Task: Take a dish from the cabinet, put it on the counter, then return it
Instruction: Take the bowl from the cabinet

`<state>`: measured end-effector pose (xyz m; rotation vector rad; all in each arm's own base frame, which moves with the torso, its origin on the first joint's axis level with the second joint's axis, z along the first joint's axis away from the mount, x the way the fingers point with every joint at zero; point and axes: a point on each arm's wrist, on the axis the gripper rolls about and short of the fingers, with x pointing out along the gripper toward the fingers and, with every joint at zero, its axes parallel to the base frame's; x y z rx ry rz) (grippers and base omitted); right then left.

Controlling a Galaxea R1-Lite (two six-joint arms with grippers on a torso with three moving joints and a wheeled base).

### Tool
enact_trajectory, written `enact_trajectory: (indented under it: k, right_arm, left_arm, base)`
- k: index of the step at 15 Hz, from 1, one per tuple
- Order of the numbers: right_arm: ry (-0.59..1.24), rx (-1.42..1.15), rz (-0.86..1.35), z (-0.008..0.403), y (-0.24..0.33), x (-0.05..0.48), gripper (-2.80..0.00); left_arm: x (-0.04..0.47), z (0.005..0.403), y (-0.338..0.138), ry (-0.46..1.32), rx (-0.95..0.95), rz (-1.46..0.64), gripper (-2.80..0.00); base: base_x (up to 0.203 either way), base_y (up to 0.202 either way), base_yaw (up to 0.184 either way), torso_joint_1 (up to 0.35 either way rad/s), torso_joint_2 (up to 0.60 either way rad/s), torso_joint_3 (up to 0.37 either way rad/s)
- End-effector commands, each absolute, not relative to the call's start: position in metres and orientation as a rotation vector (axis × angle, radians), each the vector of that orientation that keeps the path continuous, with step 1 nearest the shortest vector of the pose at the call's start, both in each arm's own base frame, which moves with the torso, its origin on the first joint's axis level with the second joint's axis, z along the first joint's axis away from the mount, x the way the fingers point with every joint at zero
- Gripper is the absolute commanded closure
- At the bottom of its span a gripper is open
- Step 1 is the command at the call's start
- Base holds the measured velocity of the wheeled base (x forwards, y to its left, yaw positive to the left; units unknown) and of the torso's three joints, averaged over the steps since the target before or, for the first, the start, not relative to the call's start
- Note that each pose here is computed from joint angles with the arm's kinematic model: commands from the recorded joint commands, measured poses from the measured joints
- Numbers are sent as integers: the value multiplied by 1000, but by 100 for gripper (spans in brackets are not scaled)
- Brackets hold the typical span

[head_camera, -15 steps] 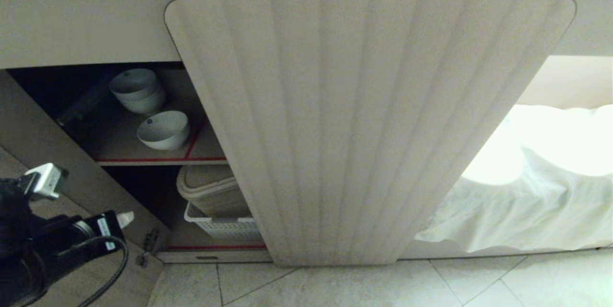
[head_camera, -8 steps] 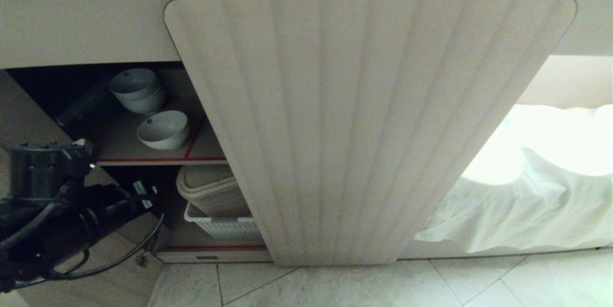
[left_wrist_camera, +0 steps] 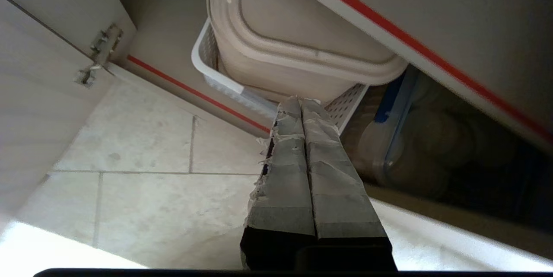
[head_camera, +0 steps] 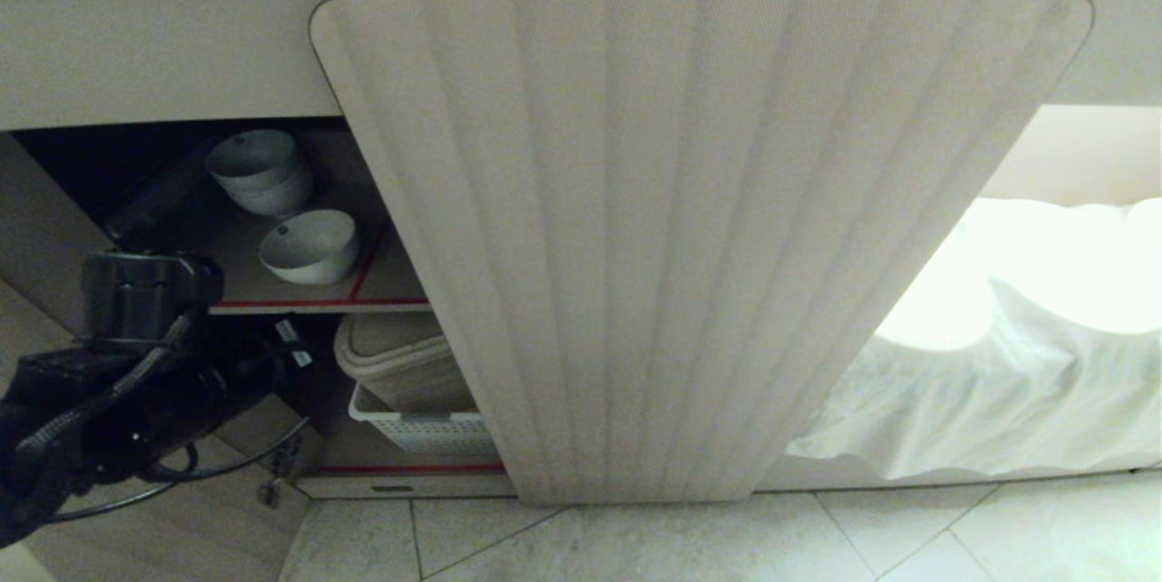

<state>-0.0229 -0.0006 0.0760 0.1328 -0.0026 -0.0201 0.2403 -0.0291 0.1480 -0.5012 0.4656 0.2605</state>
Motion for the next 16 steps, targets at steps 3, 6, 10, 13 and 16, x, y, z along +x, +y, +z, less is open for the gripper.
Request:
enact_trajectory:
  k: [3, 6, 10, 13, 16]
  right_arm:
    - [-3, 133, -20, 76, -1, -23, 0]
    - [-3, 133, -20, 76, -1, -23, 0]
    - [-3, 133, -20, 76, -1, -23, 0]
    - [-3, 133, -20, 76, -1, -23, 0]
    - [-3, 133, -20, 76, -1, -23, 0]
  left_arm:
    - [250, 144, -30, 441, -559, 301, 0]
    - [258, 142, -26, 365, -580, 328, 0]
    - [263, 142, -11, 332, -596, 382, 0]
    - [265, 141, -1, 323, -605, 414, 0]
    - [264, 144, -2, 310, -608, 408, 0]
  base:
    - [0, 0, 0, 0, 0, 0]
    - [0, 0, 0, 0, 0, 0]
    - [0, 0, 0, 0, 0, 0]
    - [0, 0, 0, 0, 0, 0]
    - [0, 0, 0, 0, 0, 0]
